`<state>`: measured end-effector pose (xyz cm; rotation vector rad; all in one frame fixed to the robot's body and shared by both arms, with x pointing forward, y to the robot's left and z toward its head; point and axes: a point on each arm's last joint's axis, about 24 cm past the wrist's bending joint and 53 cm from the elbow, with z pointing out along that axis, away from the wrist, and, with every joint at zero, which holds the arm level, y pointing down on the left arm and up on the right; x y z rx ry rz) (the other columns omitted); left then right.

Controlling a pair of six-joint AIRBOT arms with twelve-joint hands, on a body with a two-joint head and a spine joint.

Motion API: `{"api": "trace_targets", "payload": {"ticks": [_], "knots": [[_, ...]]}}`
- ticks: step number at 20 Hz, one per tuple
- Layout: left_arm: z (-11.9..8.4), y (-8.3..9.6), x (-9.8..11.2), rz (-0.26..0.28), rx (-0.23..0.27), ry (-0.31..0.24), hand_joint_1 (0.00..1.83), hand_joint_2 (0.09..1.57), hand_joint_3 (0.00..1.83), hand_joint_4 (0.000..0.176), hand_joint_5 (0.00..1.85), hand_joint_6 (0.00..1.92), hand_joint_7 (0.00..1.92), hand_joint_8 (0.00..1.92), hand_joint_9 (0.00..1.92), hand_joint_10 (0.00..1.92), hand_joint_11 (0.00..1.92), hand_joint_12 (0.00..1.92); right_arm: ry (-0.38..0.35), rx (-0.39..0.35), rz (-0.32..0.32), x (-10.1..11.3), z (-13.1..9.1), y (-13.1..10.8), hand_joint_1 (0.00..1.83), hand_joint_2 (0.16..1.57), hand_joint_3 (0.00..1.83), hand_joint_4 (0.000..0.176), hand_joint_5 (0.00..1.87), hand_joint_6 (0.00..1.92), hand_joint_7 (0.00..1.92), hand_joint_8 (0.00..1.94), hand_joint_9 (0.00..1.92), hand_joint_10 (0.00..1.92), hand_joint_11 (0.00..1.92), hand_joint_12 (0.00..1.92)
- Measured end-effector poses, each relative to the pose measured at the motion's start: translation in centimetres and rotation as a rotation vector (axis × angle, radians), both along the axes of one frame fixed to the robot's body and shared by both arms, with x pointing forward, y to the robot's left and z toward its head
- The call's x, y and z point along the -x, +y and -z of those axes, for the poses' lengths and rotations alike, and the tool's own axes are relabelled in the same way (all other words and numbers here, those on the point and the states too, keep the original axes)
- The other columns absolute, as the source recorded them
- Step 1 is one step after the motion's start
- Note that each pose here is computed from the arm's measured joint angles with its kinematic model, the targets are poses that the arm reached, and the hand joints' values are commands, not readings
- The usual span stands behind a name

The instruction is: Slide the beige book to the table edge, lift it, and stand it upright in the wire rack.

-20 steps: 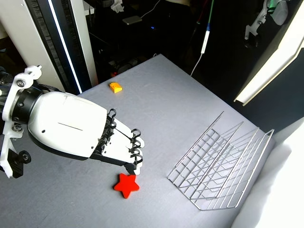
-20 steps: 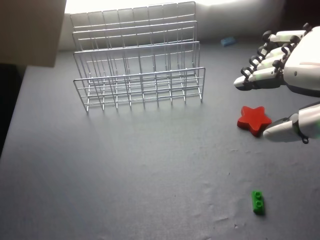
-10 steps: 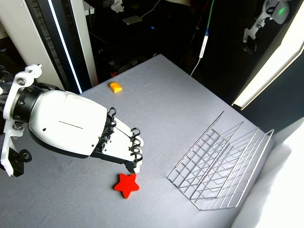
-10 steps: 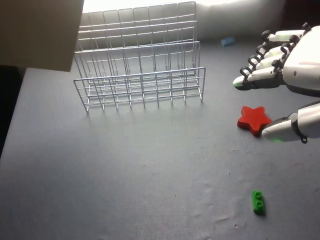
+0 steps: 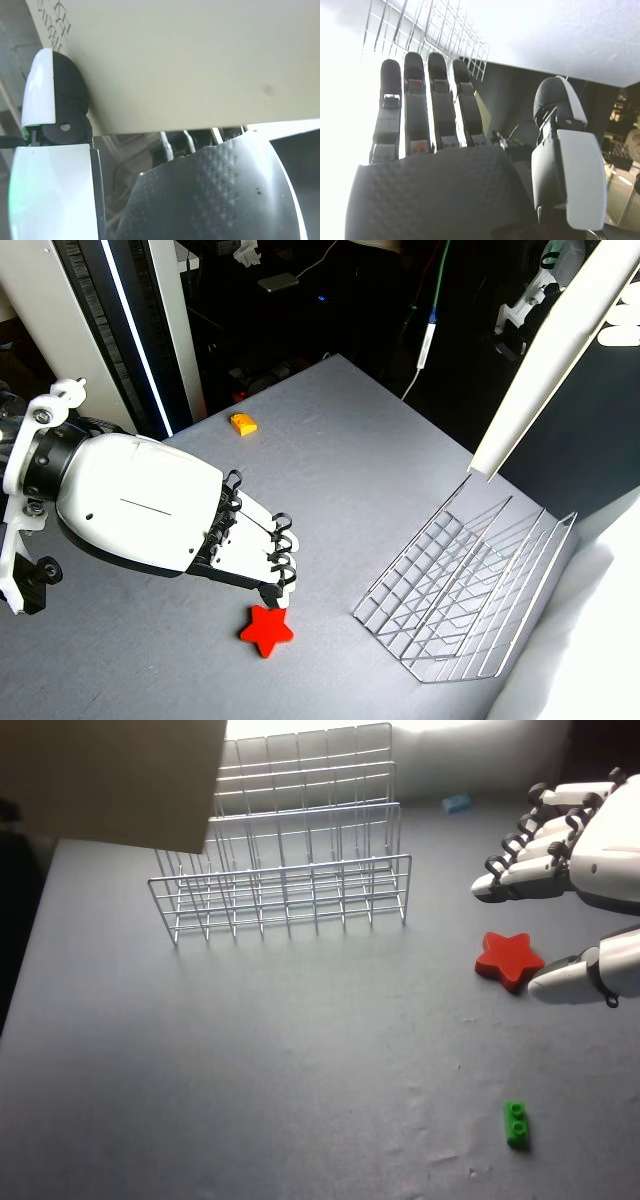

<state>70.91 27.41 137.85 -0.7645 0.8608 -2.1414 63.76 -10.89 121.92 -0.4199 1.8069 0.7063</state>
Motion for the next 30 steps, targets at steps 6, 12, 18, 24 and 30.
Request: {"api": "trace_targets", "payload": {"ticks": [6,12,18,24,30], "knots": [[0.2,-1.5,-0.2,0.02,-0.005,-0.005,1.35,1.18,0.0,0.0,0.75,1.17,0.83,1.27,0.86,1.39,0.79,1.4,0.002,0.011,0.026,-0.3,0.3,-0.9,0.2,1.15,0.0,0.0,0.34,0.0,0.37,0.0,0.36,0.0,0.0,0.87],[-0.3,-3.4,-1.2,0.039,0.031,-0.024,1.35,1.2,0.0,0.0,0.76,1.2,0.78,1.33,0.8,1.43,0.7,1.44,0.006,0.022,0.05,-0.3,0.6,-2.1,0.23,1.13,0.0,0.0,0.37,0.01,0.4,0.01,0.39,0.01,0.0,0.9],[0.3,-4.5,-2.2,0.045,0.035,-0.013,1.35,1.21,0.0,0.0,0.77,1.2,0.76,1.36,0.77,1.46,0.62,1.46,0.006,0.025,0.056,-0.3,0.6,-2.5,0.18,1.15,0.0,0.0,0.35,0.0,0.38,0.0,0.37,0.0,0.0,0.87],[1.1,-6.2,-2.7,0.074,0.04,-0.001,1.35,1.21,0.0,0.0,0.77,1.2,0.74,1.38,0.77,1.46,0.64,1.46,0.006,0.031,0.076,-0.5,0.7,-3.4,0.23,1.14,0.0,0.0,0.36,0.0,0.39,0.0,0.38,0.0,0.0,0.9],[1.9,-7.8,-3.1,0.105,0.047,0.015,1.35,1.21,0.0,0.0,0.75,1.2,0.76,1.37,0.78,1.46,0.66,1.47,0.006,0.032,0.078,-0.5,0.7,-3.6,0.21,1.14,0.0,0.0,0.38,0.0,0.4,0.0,0.38,0.0,0.0,0.89]]}}
